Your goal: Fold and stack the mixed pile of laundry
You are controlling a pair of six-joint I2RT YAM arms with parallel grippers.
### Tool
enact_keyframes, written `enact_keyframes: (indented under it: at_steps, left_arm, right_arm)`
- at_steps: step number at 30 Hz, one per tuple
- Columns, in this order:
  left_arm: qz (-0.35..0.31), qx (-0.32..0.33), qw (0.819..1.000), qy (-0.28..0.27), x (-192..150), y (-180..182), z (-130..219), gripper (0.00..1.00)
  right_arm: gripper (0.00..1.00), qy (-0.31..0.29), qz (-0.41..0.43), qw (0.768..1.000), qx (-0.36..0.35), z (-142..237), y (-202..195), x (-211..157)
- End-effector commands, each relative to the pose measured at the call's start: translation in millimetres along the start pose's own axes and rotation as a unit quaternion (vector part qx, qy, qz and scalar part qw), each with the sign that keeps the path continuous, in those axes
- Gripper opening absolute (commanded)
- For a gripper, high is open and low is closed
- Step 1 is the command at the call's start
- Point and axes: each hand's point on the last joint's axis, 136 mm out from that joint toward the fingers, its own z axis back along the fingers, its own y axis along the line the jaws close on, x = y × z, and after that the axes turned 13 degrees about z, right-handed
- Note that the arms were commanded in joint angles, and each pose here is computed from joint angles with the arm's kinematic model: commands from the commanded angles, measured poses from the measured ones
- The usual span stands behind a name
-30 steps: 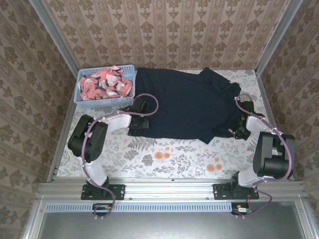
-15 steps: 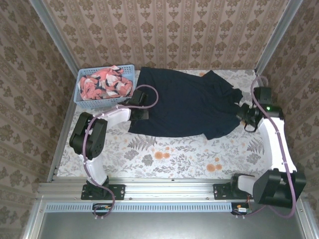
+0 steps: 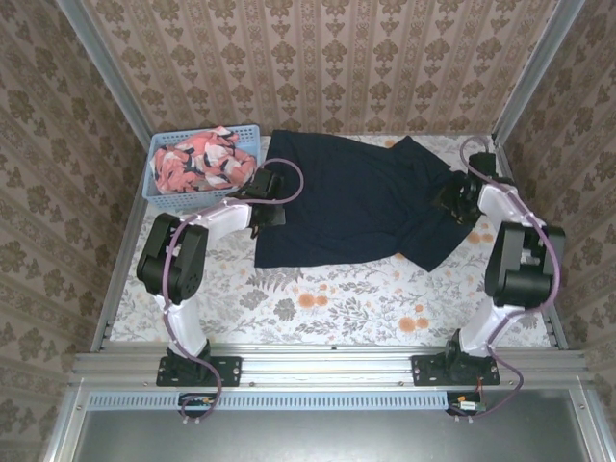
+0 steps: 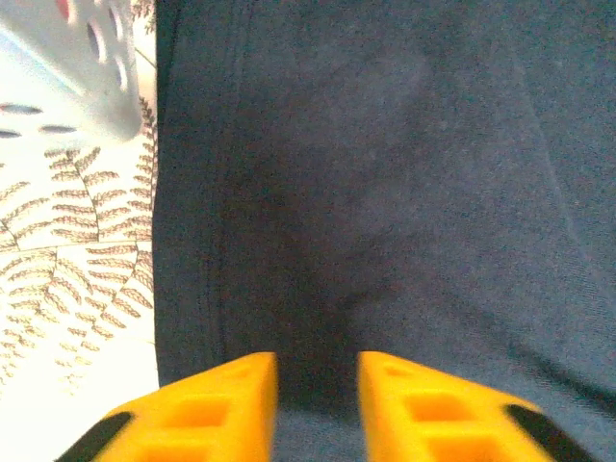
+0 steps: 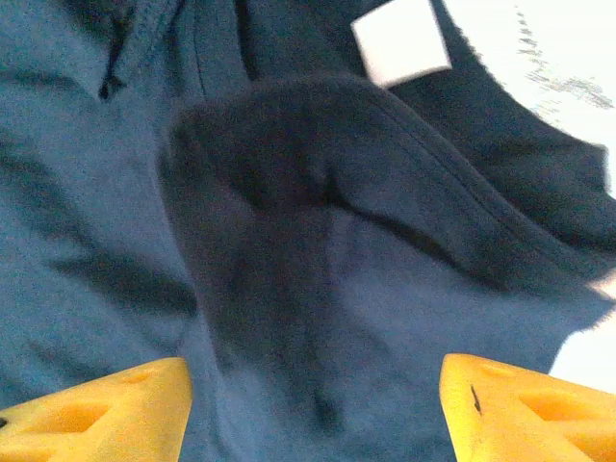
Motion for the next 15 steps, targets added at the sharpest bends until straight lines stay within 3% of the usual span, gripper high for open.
enact_keyframes:
  at_steps: [1, 6, 11, 15]
  left_arm:
    - [-0.005, -0.018, 1.000, 0.001, 0.0, -10.4, 14.9, 0.36]
    - [0.001, -0.044, 0.999, -0.009, 2.5, -19.1, 30.4, 0.37]
    - [0.004, -0.066, 0.997, -0.029, 10.0, -25.0, 46.2, 0.37]
    - [0.005, -0.083, 0.995, -0.049, 20.4, -29.6, 59.3, 0.40]
  right_arm:
    - [0.66, -0.013, 0.011, 0.999, -0.033, 28.2, -14.6, -25.3]
    - [0.24, 0.025, 0.008, 1.000, -0.006, 3.8, -2.7, -58.1]
    - [0.05, 0.065, -0.009, 0.997, -0.037, -27.0, 2.5, -68.4]
    - [0.03, 0.092, -0.038, 0.993, -0.062, -46.2, -7.6, -91.3]
